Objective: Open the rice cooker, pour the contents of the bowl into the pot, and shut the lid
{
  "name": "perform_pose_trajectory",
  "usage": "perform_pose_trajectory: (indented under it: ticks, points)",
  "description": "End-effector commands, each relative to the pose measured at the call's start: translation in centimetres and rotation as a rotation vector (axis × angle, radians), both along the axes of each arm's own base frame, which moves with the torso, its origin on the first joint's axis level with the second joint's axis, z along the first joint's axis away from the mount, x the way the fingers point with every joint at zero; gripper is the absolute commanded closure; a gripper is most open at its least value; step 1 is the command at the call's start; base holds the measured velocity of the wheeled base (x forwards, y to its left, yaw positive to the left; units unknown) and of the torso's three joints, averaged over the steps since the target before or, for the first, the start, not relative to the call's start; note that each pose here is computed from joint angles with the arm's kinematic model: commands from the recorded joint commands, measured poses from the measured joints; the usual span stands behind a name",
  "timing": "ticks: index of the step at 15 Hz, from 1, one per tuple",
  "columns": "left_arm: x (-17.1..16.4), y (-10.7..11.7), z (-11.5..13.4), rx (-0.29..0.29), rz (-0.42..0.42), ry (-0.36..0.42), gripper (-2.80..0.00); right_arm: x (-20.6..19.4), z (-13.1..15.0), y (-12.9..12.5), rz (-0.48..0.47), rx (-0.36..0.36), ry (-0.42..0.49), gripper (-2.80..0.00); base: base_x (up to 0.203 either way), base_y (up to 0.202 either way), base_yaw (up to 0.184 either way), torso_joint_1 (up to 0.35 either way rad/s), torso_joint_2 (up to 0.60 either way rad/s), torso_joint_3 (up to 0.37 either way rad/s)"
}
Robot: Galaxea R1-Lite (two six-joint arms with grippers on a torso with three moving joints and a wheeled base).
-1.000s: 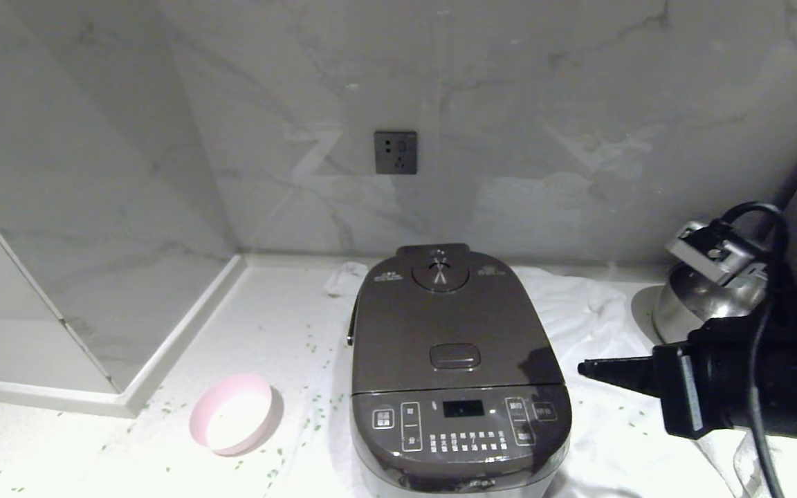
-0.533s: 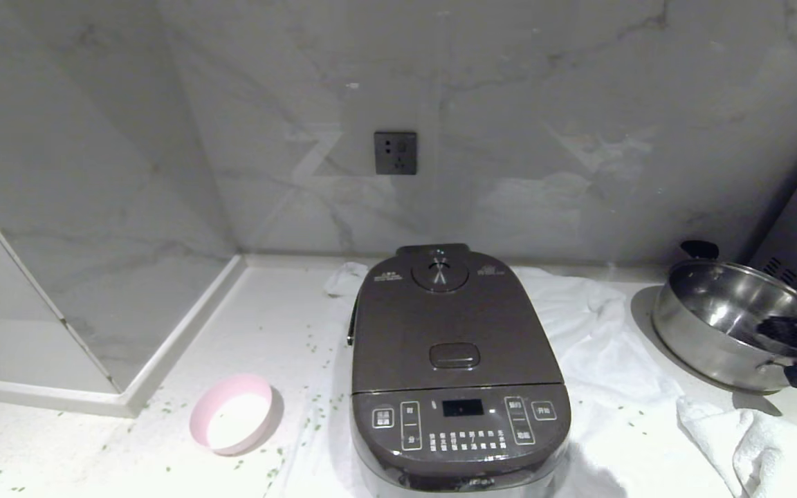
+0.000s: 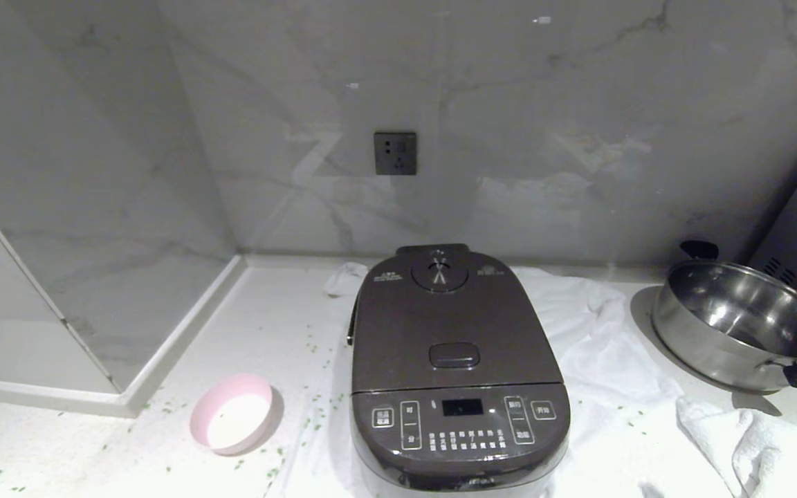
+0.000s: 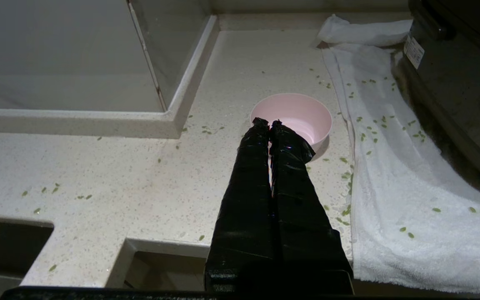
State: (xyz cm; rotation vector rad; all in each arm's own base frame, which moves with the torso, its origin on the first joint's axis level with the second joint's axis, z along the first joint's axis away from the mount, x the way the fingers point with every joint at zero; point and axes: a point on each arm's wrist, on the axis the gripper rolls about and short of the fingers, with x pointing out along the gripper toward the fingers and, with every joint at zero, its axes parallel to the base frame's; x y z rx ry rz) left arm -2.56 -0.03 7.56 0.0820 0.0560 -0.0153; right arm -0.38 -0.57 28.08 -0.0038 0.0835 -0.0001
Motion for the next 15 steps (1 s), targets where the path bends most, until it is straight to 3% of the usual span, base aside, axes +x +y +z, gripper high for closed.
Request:
perform_pose_trajectory:
  ticks: [1, 5, 7, 8, 13, 15]
  points:
    - [0.0, 0.0, 0.0, 0.0, -0.001, -0.006, 0.0, -3.6, -0.8, -0.4, -0.066, 0.019, -0.118, 0.0, 0.0, 0.0, 0.0, 0.0, 0.0, 0.0]
    - [0.0, 0.0, 0.0, 0.0, 0.001, -0.006, 0.0, -7.6, -4.1, 0.1, -0.109, 0.001, -0.229, 0.0, 0.0, 0.0, 0.0, 0.0, 0.0, 0.0]
    - [0.0, 0.0, 0.0, -0.001, 0.001, -0.006, 0.0, -8.9, -7.0, 0.4, -0.068, -0.015, -0.265, 0.0, 0.0, 0.0, 0.0, 0.0, 0.0, 0.0]
    - [0.0, 0.0, 0.0, -0.001, 0.001, -0.006, 0.0, -8.9, -8.9, 0.5, -0.026, -0.023, -0.259, 0.0, 0.0, 0.0, 0.0, 0.0, 0.0, 0.0]
    - [0.0, 0.0, 0.0, -0.023, 0.004, -0.006, 0.0, -3.5, -18.0, 0.7, 0.071, -0.042, -0.043, 0.0, 0.0, 0.0, 0.0, 0.0, 0.0, 0.0]
    - [0.0, 0.0, 0.0, -0.024, 0.004, -0.006, 0.0, -2.1, -19.8, 0.8, 0.084, -0.061, -0.12, 0.0, 0.0, 0.0, 0.0, 0.0, 0.0, 0.0]
